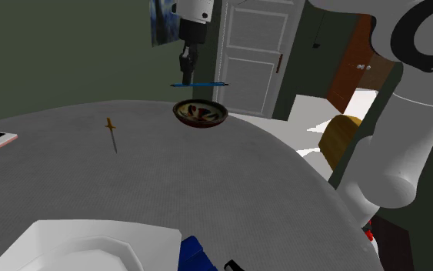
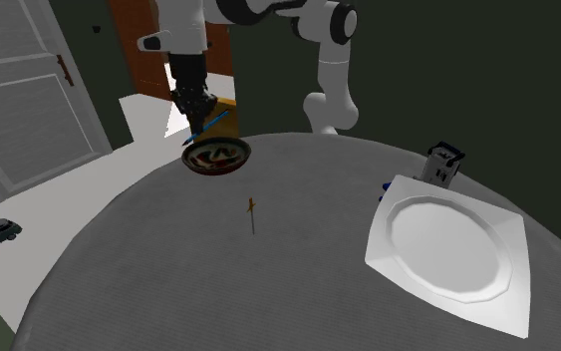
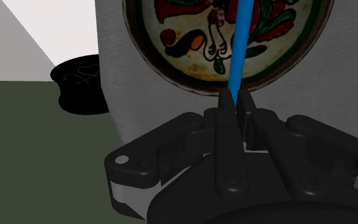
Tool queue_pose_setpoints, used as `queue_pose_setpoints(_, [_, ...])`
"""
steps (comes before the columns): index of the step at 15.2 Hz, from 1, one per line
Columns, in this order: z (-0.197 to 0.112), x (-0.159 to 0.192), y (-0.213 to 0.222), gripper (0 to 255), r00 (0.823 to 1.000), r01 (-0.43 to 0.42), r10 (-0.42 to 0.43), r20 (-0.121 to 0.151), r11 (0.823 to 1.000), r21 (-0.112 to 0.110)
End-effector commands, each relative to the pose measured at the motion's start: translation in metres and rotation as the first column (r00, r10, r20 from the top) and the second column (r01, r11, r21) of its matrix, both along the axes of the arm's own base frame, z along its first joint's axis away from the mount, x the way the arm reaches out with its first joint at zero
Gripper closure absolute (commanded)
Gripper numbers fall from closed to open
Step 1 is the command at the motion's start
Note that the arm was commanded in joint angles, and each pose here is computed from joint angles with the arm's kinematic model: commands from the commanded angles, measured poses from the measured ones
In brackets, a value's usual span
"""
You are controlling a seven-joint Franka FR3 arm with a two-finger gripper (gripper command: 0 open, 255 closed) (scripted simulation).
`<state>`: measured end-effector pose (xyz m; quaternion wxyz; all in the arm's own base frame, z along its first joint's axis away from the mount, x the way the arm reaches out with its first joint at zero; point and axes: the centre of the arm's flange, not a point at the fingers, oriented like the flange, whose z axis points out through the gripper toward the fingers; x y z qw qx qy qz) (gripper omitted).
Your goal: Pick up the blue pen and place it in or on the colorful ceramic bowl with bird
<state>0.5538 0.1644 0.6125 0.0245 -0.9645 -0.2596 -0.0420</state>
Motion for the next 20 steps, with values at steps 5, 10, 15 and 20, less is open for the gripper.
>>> queue_pose_setpoints(5, [-0.032,0.001,-0.001,255,1.0,0.0,0.0,0.0,1.0,0.0])
queue_pose_setpoints(10, [-0.058,0.001,-0.001,255,1.0,0.0,0.0,0.0,1.0,0.0])
queue_pose_setpoints(15, [-0.068,0.001,-0.001,255,1.0,0.0,0.0,0.0,1.0,0.0])
queue_pose_setpoints(20, [-0.068,0.001,-0.001,255,1.0,0.0,0.0,0.0,1.0,0.0])
